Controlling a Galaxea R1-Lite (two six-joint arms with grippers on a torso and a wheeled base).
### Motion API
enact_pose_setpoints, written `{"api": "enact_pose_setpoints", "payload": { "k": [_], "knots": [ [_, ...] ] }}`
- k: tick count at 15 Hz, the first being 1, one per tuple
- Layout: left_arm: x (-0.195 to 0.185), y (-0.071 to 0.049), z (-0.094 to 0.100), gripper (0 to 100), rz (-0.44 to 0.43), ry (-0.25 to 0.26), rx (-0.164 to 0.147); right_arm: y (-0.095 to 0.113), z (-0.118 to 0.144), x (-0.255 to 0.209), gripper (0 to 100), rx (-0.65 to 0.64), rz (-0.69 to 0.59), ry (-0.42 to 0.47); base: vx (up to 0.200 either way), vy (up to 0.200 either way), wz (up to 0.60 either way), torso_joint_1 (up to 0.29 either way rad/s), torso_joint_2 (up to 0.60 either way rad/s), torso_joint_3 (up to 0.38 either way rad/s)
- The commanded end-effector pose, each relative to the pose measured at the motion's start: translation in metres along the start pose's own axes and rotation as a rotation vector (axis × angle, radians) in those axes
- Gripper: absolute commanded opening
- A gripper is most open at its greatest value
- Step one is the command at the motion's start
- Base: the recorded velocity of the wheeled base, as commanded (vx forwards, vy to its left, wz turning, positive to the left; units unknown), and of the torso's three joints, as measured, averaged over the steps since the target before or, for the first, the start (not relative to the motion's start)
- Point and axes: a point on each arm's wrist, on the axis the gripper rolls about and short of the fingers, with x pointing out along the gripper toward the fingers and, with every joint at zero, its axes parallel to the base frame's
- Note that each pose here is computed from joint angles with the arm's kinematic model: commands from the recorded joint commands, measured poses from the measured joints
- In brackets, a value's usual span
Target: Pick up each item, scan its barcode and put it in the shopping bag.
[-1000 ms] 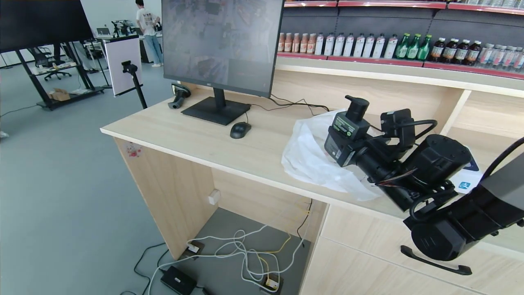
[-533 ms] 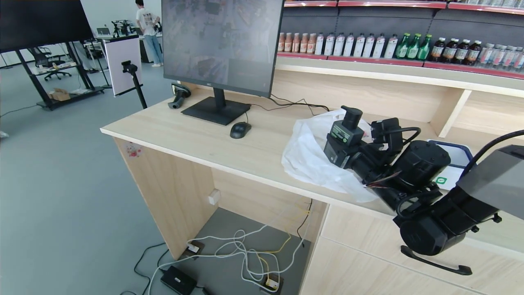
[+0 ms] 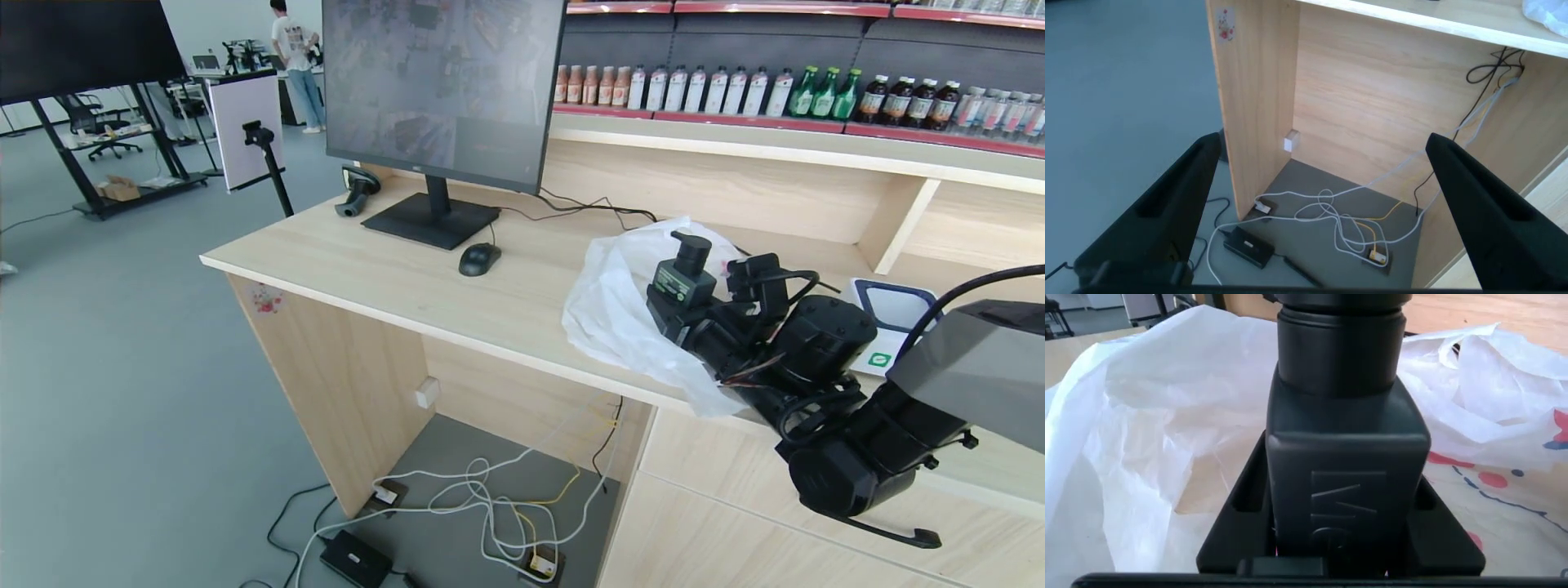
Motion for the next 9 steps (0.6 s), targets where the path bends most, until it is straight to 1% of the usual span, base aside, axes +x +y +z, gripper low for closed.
{"api": "enact_pose_setpoints", "payload": {
  "k": [1,5,8,9],
  "knots": [
    [0.0,0.0,0.0,100,0.0,-0.001,0.0,0.0011,-0.0063,0.0016,0,0.003,0.003,0.014,0.0,0.0,0.0,0.0,0.0,0.0],
    [0.0,0.0,0.0,100,0.0,-0.001,0.0,0.0012,-0.0114,0.0011,0,0.024,0.003,0.029,0.0,0.0,0.0,0.0,0.0,0.0],
    [0.0,0.0,0.0,100,0.0,-0.001,0.0,0.0005,-0.0095,0.003,0,0.023,0.002,0.019,0.0,0.0,0.0,0.0,0.0,0.0],
    [0.0,0.0,0.0,100,0.0,-0.001,0.0,0.0005,-0.0098,0.0027,100,0.023,0.0,0.02,0.0,0.0,0.0,0.0,0.0,0.0]
  ]
}}
